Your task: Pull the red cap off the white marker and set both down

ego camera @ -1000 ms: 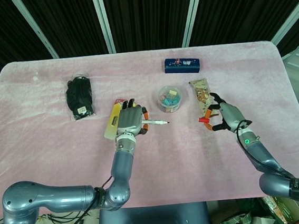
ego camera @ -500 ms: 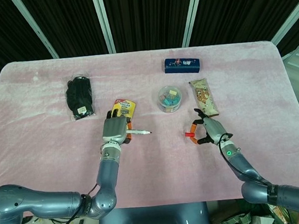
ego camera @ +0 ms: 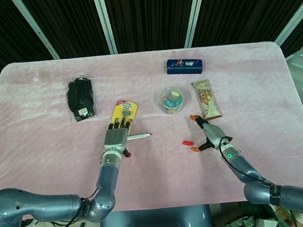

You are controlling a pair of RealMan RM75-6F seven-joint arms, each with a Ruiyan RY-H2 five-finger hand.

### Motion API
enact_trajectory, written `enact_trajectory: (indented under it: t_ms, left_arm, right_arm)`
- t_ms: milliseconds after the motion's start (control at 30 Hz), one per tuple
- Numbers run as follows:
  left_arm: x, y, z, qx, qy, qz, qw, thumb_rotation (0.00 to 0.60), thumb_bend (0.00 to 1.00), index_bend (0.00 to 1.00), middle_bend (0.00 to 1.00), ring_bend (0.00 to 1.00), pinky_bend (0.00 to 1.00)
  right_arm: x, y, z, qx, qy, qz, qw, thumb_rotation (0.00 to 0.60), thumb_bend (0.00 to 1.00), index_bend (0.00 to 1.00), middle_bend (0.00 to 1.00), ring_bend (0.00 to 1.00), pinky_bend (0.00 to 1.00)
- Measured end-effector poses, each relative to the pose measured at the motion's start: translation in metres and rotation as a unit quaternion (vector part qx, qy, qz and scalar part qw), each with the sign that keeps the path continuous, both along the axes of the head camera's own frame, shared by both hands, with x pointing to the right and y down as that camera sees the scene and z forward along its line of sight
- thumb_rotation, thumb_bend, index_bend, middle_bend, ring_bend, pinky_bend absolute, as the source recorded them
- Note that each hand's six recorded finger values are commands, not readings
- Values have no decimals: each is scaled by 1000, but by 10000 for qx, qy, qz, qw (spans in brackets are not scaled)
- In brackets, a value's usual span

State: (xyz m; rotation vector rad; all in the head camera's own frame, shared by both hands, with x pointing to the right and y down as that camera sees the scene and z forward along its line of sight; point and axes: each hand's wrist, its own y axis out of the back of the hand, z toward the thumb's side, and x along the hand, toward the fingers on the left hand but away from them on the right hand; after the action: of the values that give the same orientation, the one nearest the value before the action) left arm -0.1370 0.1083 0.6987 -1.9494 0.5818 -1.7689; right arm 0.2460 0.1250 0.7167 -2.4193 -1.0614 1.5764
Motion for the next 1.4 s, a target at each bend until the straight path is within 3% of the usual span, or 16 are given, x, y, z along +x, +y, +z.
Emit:
enact_trajectory:
  t_ms: [200, 400, 600, 733, 833, 933, 1067, 1400]
  left_arm:
    - [3, -12, -13, 138, 160, -50, 9998, 600, 149, 60, 160, 0, 0]
    - [3, -38, -41, 792, 322, 152, 9962, 600, 155, 76, 160, 0, 0]
    - [-9, -68, -77, 1516, 500, 454, 9861, 600, 154, 97, 160, 0, 0]
    - [-24, -72, -96, 1940, 564, 689, 9770, 600, 154, 146, 159, 0, 0]
    - [-49, -66, -110, 2188, 538, 808, 9709, 600, 154, 171, 159, 0, 0]
    - [-79, -52, -122, 2404, 429, 827, 9662, 600, 154, 162, 158, 0, 0]
    - [-128, -24, -136, 2574, 284, 660, 9636, 600, 154, 162, 157, 0, 0]
    - [-243, 43, -171, 2603, -161, 41, 9654, 600, 154, 161, 152, 0, 0]
  right_arm:
    - [22, -22, -22, 305, 84, 177, 9993, 600, 11, 21, 0, 52, 160]
    - [70, -54, -52, 906, 600, 336, 9935, 600, 11, 22, 0, 45, 160]
    - [116, -73, -73, 1356, 1267, 343, 9820, 600, 17, 0, 0, 27, 160]
    - [149, -74, -87, 1627, 2055, -34, 9650, 600, 23, 0, 0, 34, 160]
    - [174, -68, -100, 1742, 2464, -67, 9534, 600, 26, 0, 0, 35, 160]
    - [190, -55, -111, 1828, 2589, 19, 9484, 600, 35, 0, 0, 34, 160]
    - [195, -32, -121, 1926, 2597, -96, 9462, 600, 46, 0, 0, 35, 160]
    - [197, 41, -141, 2086, 2412, -215, 9476, 600, 48, 0, 0, 35, 160]
